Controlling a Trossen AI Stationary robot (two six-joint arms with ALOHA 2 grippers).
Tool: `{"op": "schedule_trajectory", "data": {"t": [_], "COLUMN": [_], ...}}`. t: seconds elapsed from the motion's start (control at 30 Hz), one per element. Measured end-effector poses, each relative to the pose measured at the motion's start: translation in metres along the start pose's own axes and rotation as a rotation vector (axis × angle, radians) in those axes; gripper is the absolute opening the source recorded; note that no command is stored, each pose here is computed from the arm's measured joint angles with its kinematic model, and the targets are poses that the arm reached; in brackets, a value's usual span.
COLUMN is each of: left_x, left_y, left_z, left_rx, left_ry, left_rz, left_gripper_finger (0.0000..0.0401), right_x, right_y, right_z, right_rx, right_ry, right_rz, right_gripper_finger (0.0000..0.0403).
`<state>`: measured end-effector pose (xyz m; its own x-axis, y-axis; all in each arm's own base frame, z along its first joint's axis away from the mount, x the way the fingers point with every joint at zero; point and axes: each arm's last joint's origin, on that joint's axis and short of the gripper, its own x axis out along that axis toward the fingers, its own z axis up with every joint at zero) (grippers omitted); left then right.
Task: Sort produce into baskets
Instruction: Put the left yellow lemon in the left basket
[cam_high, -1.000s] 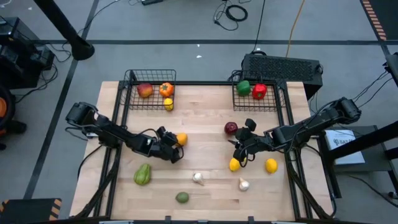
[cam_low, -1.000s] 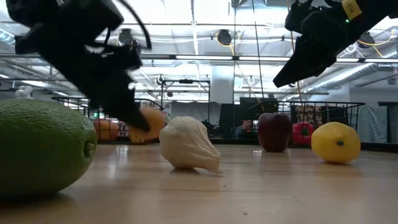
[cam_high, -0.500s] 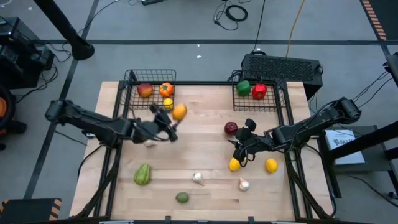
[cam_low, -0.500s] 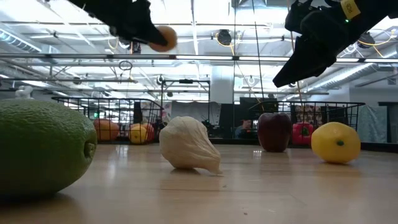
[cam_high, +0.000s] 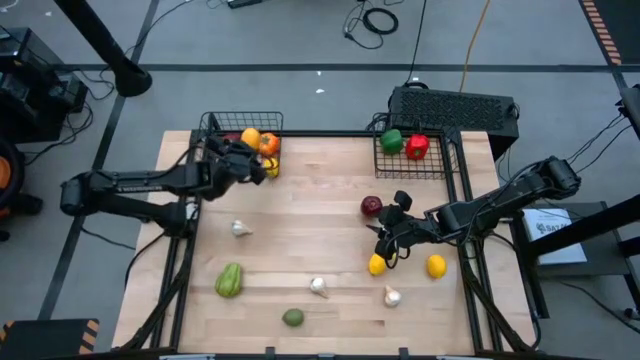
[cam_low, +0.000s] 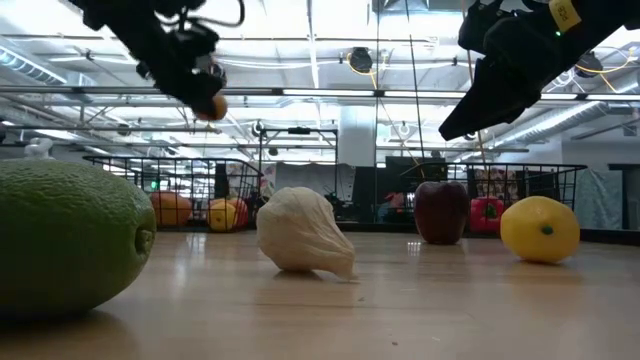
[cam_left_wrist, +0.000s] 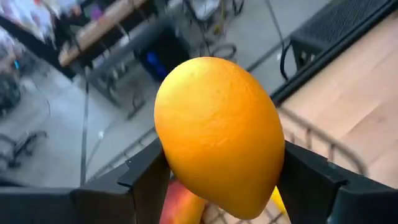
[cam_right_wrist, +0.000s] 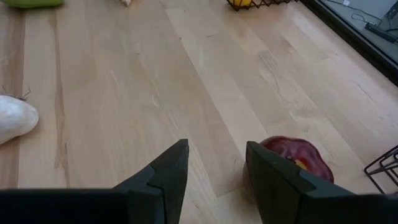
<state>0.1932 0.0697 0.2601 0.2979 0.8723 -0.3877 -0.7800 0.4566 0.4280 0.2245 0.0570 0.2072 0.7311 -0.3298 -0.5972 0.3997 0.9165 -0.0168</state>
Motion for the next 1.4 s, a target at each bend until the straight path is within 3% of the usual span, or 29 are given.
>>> {"op": "schedule_trajectory", "data": {"t": [0.3,0.87,1.17,1.4], "left_x": [0.031,0.107,0.119,0.117], "left_y": [0.025,0.045,0.050,0.053], "left_z": [-0.008,-0.030,-0.034,-0.020], "left_rx": [-0.065,-0.142,-0.170,-0.168], "left_ry": [0.142,0.304,0.313,0.273], "left_rz": [-0.060,-0.013,-0.032,-0.059], "left_gripper_finger": [0.0256,0.0259,0.0319,0.0326], "right_x": [0.000,0.000,0.000,0.000], "right_y": [0.000,0.000,0.000,0.000], "right_z": [0.000,0.000,0.000,0.000], "right_rx": [-0.001,0.000,0.001,0.005], "right_ry": [0.000,-0.001,-0.002,-0.002], "right_rz": [0.000,-0.002,-0.002,-0.002], "right_gripper_finger": [0.0153,0.0153,0.0153,0.0153]}}
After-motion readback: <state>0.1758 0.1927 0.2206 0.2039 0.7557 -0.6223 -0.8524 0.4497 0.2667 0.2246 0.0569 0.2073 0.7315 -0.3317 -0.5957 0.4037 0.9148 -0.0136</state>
